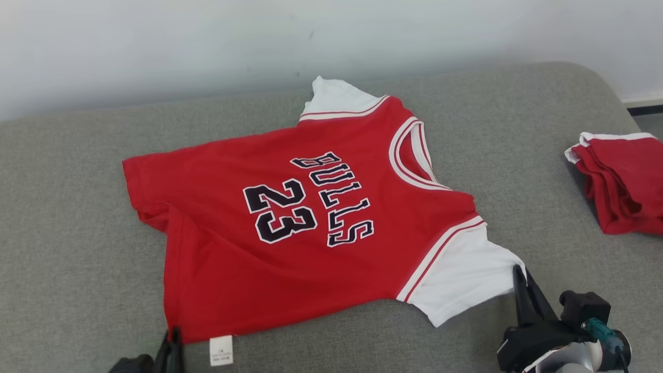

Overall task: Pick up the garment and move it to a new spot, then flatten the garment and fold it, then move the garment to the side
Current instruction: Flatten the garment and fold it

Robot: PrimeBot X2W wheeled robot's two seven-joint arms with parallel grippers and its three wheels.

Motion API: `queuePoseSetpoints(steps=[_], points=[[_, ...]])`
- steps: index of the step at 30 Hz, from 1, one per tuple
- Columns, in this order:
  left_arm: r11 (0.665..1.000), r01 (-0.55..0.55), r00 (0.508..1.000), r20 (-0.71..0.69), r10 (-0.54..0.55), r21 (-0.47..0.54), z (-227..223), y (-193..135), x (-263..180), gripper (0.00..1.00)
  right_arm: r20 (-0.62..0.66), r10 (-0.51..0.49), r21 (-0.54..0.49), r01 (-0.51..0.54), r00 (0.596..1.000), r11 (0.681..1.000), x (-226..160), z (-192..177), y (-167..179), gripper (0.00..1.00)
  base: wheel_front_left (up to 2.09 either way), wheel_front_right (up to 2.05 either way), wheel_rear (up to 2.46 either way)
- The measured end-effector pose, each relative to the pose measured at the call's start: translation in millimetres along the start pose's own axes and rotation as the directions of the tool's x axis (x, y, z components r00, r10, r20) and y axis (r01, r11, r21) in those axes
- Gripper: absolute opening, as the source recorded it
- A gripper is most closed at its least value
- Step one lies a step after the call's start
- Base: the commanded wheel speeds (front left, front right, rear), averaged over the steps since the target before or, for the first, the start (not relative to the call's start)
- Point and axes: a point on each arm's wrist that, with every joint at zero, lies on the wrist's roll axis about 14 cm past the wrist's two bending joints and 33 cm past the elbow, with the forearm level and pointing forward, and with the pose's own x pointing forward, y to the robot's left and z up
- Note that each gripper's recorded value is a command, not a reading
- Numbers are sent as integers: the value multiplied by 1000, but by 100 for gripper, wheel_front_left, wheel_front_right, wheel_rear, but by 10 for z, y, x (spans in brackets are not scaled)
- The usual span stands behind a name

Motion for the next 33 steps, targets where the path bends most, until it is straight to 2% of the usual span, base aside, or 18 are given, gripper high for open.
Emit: queuePoseSetpoints(steps=[6,10,13,17,21,24,29,33], points=[[1000,-22,989,145,21,5,474,125,-24,0,172,37,27,-43,984,999,13,546,147,0,0,0,0],[997,-17,953,302,-6,74,1048,166,-50,0,324,89,9,-97,942,995,-1,1093,287,0,0,0,0],[990,-22,899,436,-41,139,1611,180,-94,0,459,132,-33,-132,878,991,-36,1653,369,0,0,0,0],[968,-47,813,573,-106,246,2339,183,-182,0,619,190,-108,-157,762,982,-145,2446,451,0,0,0,0],[935,-102,756,637,-148,339,2999,196,-265,0,702,258,-215,-147,664,965,-275,3045,536,0,0,0,0],[915,-127,737,654,-171,382,3339,160,-260,0,732,295,-279,-125,613,952,-312,3416,588,0,0,0,0],[882,-154,710,670,-215,446,3828,9,-163,0,749,320,-345,-70,581,936,-203,3894,572,0,0,0,0],[862,-160,707,665,-240,481,4027,-94,21,0,746,316,-370,-29,587,929,19,4117,525,0,0,0,0]])
